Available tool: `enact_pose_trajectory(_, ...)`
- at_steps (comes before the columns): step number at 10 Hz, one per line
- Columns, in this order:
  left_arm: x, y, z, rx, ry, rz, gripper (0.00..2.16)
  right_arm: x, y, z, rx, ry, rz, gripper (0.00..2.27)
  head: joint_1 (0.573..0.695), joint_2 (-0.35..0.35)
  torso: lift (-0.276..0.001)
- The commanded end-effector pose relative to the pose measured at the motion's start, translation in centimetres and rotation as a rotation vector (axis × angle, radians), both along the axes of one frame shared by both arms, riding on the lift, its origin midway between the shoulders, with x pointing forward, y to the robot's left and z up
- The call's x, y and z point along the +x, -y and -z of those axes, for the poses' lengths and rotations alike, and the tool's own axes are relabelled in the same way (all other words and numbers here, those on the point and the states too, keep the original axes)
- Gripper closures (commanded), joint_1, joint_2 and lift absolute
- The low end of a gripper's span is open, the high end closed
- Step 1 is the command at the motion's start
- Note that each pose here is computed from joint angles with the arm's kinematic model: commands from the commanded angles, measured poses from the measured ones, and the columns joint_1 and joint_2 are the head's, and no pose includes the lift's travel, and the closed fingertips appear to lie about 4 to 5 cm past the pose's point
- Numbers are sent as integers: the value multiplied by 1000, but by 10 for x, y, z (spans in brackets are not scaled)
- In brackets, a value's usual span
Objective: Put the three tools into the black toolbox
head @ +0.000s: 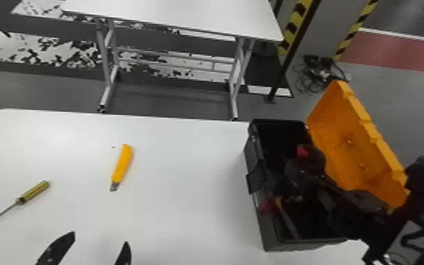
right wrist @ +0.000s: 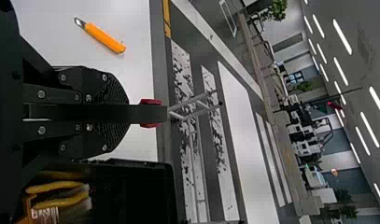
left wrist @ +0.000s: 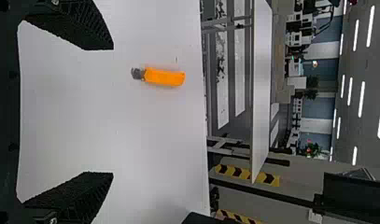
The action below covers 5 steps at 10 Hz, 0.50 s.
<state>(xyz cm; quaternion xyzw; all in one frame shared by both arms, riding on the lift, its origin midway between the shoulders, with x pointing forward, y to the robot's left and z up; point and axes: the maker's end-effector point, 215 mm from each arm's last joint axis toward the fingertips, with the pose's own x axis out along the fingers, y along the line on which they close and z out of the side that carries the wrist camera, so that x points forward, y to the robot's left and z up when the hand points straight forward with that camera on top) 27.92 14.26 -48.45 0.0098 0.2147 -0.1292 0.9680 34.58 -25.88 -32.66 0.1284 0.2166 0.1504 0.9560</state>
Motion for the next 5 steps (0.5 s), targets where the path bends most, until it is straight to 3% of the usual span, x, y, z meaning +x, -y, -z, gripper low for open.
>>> enact_pose_trajectory(1, 1, -21, -3, -13, 3, -31, 36, 1, 33, 4, -28, 6, 50, 2236, 695, -213, -51)
enact_pose_trajectory(5, -1, -31, -11, -22, 11, -48, 39, -3, 91, 3, -42, 38, 131, 2236, 695, -278, -51)
